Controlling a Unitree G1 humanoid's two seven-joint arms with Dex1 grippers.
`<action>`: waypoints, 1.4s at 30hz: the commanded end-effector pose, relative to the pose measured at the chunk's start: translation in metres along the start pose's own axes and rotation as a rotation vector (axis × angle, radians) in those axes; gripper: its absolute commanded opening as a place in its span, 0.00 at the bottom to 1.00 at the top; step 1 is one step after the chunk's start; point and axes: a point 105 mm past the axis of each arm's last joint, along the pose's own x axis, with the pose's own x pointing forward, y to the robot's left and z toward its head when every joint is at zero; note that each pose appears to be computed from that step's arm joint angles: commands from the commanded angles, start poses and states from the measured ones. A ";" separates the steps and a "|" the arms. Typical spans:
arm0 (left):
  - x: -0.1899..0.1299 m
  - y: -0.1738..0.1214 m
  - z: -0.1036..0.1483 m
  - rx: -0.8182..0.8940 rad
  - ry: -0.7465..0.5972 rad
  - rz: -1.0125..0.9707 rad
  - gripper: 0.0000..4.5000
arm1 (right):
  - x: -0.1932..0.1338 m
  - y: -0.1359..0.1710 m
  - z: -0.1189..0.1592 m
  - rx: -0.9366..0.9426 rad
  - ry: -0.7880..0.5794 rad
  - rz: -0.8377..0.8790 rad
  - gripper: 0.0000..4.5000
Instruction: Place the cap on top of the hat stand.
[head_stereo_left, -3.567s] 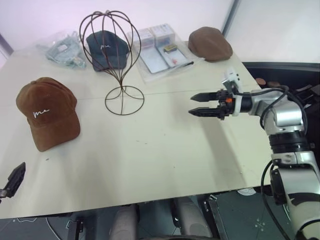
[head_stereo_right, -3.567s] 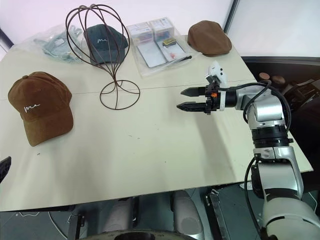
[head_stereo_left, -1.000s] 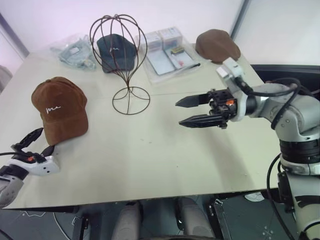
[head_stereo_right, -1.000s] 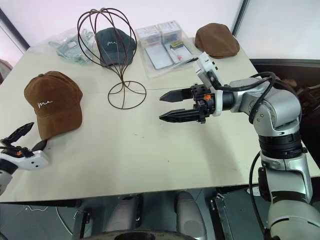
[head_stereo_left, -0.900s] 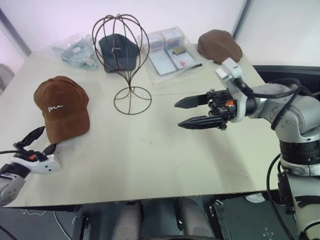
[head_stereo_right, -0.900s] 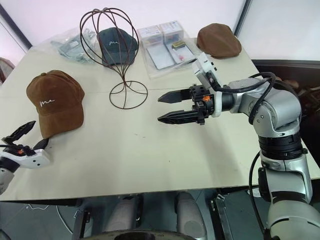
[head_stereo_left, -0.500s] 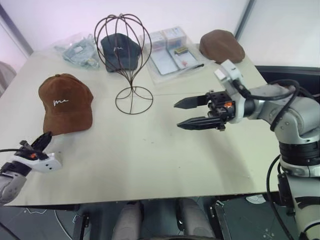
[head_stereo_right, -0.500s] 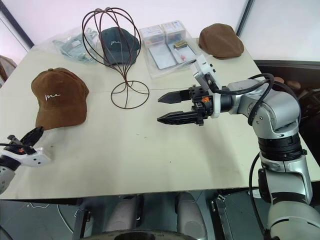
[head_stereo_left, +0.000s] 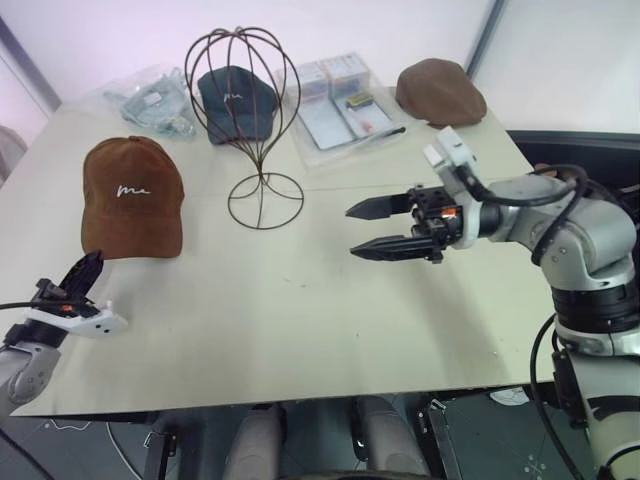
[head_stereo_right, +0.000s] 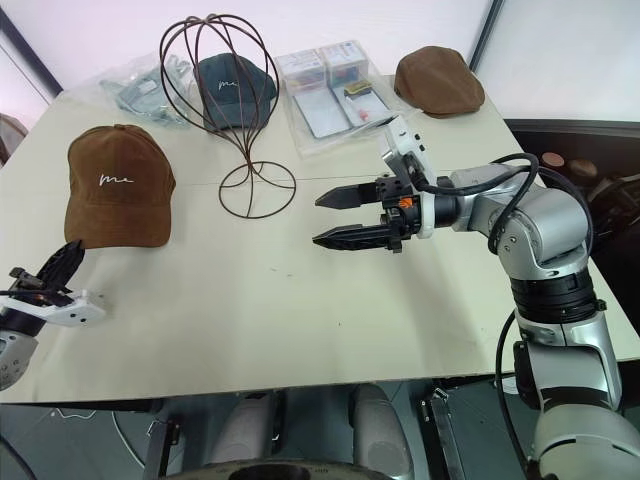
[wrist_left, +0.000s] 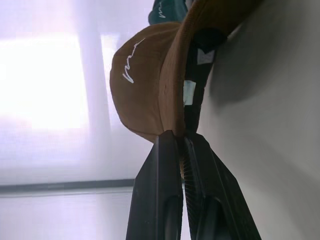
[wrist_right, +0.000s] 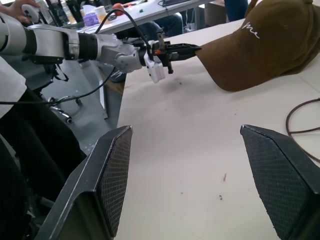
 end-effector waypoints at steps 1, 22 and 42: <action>0.002 0.010 -0.004 -0.007 0.027 0.038 0.00 | 0.000 0.001 0.007 -0.044 -0.017 -0.001 0.79; 0.000 -0.051 0.000 -0.089 0.098 -0.165 0.54 | -0.003 -0.003 0.005 -0.047 -0.016 -0.040 0.79; -0.004 -0.089 0.035 -0.200 0.016 -0.247 0.54 | -0.013 -0.005 0.004 -0.050 0.010 -0.097 0.79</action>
